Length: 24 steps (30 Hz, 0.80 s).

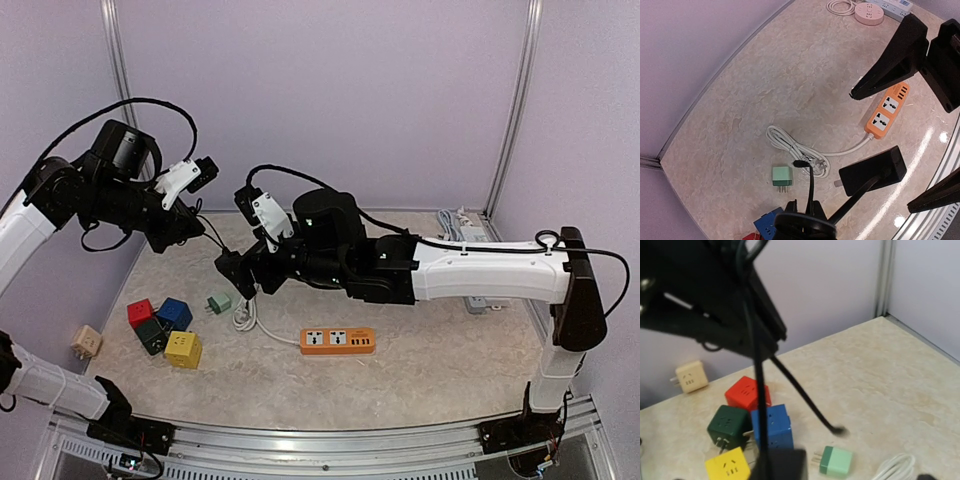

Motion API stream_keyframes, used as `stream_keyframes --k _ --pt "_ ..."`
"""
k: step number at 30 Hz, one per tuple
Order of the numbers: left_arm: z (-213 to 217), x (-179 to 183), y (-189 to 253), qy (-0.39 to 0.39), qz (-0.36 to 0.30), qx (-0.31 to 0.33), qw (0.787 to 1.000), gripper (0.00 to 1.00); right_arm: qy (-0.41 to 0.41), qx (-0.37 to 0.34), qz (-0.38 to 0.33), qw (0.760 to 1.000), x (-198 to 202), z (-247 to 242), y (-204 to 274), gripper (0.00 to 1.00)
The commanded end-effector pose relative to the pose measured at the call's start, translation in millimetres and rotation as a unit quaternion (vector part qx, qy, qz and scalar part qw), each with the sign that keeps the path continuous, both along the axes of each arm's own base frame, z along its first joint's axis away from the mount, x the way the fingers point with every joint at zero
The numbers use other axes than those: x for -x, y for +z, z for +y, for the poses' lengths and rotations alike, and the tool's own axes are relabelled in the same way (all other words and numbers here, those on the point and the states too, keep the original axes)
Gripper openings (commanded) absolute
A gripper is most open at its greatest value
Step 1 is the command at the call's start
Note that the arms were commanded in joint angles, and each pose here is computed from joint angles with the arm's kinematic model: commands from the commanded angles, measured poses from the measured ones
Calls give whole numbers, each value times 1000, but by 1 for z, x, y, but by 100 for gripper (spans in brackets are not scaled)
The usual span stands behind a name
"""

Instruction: Insert the plug

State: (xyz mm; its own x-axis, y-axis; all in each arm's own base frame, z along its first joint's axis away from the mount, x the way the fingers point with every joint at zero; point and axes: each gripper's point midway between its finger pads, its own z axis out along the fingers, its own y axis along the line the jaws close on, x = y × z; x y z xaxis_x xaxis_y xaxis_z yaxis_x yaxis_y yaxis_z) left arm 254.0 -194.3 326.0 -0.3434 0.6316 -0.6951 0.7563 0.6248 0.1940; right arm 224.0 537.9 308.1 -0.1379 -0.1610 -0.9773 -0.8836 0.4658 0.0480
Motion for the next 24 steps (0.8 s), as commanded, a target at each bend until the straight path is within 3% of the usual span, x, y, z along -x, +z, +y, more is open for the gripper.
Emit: stream_keyframes --k 1,5,11,17,24 --pt "-5 -8 11 12 -13 14 1000 0 -27 15 3 1000 -10 1 -8 100" --pt "-8 -8 14 9 -12 21 1000 0 -49 16 -1 999 -19 2 -13 93" --pt "-8 -8 14 7 -13 21 1000 0 -9 29 5 1000 -15 15 -26 68" --pt "-9 -10 13 9 -12 19 1000 0 -4 20 17 1000 -15 22 -28 71" --pt "-10 -8 13 5 -10 21 1000 0 -29 9 29 999 -27 22 -30 51"
